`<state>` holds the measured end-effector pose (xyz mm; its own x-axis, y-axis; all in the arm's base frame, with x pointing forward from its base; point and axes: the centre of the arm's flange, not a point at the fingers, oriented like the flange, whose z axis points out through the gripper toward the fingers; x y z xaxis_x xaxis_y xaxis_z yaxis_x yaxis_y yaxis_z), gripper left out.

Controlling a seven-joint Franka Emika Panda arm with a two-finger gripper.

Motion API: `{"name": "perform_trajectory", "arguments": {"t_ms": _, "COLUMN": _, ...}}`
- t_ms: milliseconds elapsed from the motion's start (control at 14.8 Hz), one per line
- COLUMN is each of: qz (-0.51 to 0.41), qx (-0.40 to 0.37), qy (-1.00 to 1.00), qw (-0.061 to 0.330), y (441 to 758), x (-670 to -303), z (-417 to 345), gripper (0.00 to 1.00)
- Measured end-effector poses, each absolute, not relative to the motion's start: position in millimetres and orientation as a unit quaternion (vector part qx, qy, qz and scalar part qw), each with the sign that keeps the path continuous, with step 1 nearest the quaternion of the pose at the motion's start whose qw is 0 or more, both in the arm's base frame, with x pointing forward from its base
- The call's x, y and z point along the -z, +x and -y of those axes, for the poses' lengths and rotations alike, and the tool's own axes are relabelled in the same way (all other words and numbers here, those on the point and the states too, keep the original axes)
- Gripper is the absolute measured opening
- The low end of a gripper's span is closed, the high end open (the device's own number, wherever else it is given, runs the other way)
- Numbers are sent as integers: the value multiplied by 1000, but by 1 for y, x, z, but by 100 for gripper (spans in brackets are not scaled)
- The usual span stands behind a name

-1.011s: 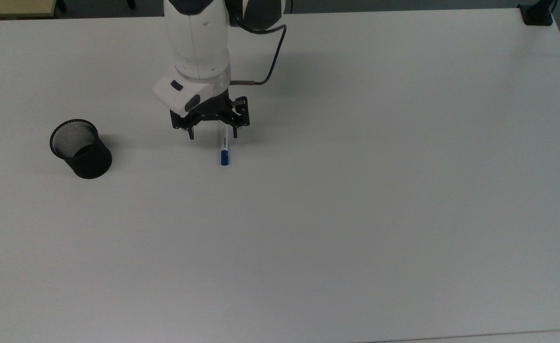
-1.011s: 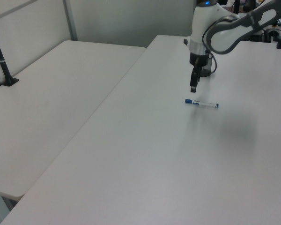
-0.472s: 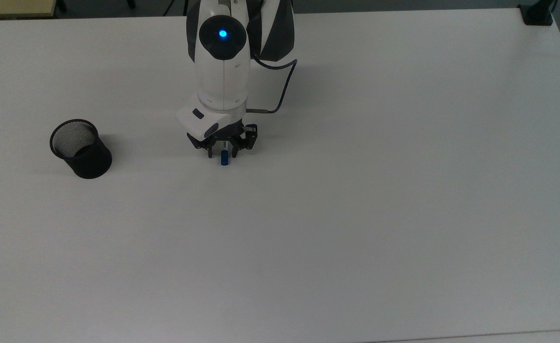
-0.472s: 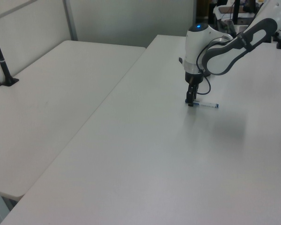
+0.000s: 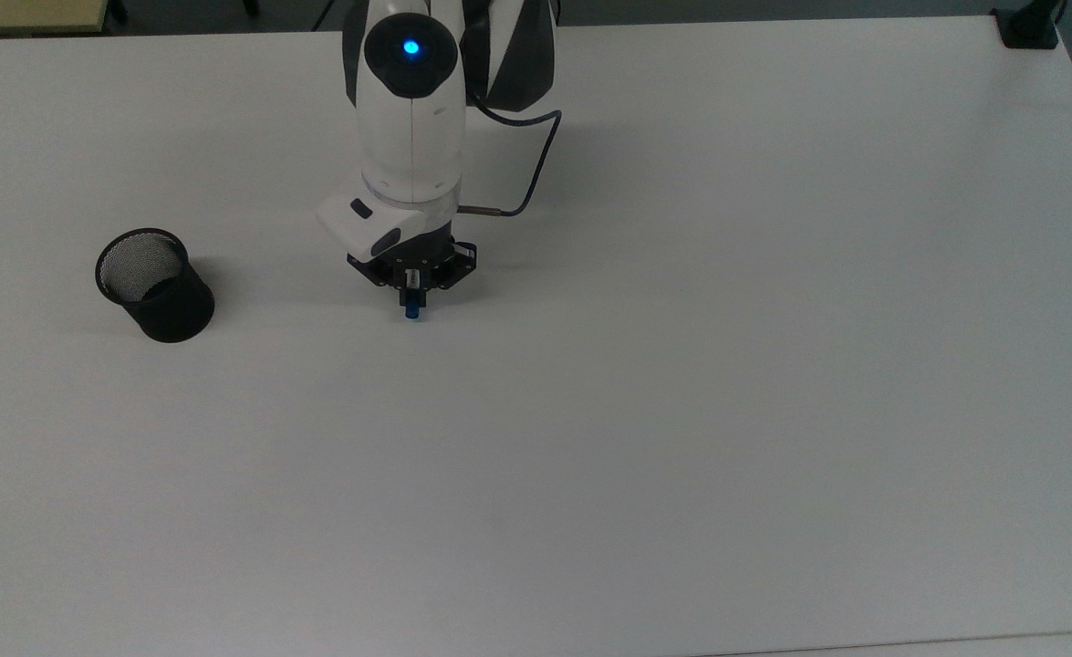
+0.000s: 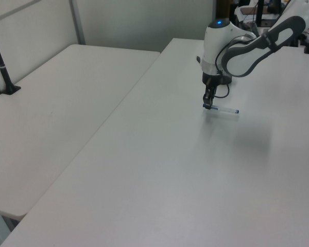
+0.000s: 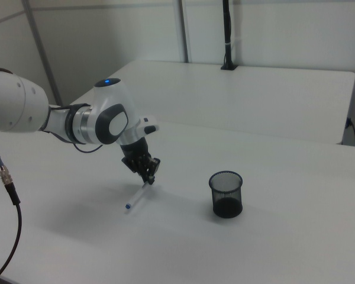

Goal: Insert the marker
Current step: 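Close the gripper on the marker's body, then lift the marker and carry it over the black mesh cup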

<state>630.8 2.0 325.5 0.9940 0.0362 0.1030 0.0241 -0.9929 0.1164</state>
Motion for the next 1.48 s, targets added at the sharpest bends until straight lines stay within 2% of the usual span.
{"name": "perform_trajectory", "arguments": {"t_ms": 135, "qz": 0, "qx": -74, "qy": 996, "qw": 58, "y": 633, "x": -351, "z": 16, "gripper": 16}}
{"name": "perform_trajectory", "arguments": {"t_ms": 270, "qz": 29, "qx": -107, "qy": 992, "qw": 60, "y": 633, "x": -393, "z": 50, "gripper": 16}}
{"name": "perform_trajectory", "arguments": {"t_ms": 404, "qz": 57, "qx": -154, "qy": 984, "qw": 70, "y": 620, "x": -453, "z": 106, "gripper": 16}}
{"name": "perform_trajectory", "arguments": {"t_ms": 539, "qz": 56, "qx": -202, "qy": 974, "qw": 82, "y": 613, "x": -478, "z": 137, "gripper": 16}}
{"name": "perform_trajectory", "arguments": {"t_ms": 674, "qz": 51, "qx": -246, "qy": 963, "qw": 93, "y": 613, "x": -483, "z": 158, "gripper": 16}}
{"name": "perform_trajectory", "arguments": {"t_ms": 944, "qz": 54, "qx": -319, "qy": 940, "qw": 109, "y": 610, "x": -467, "z": 185, "gripper": 16}}
{"name": "perform_trajectory", "arguments": {"t_ms": 1483, "qz": 68, "qx": -397, "qy": 906, "qw": 128, "y": 610, "x": -454, "z": 218, "gripper": 16}}
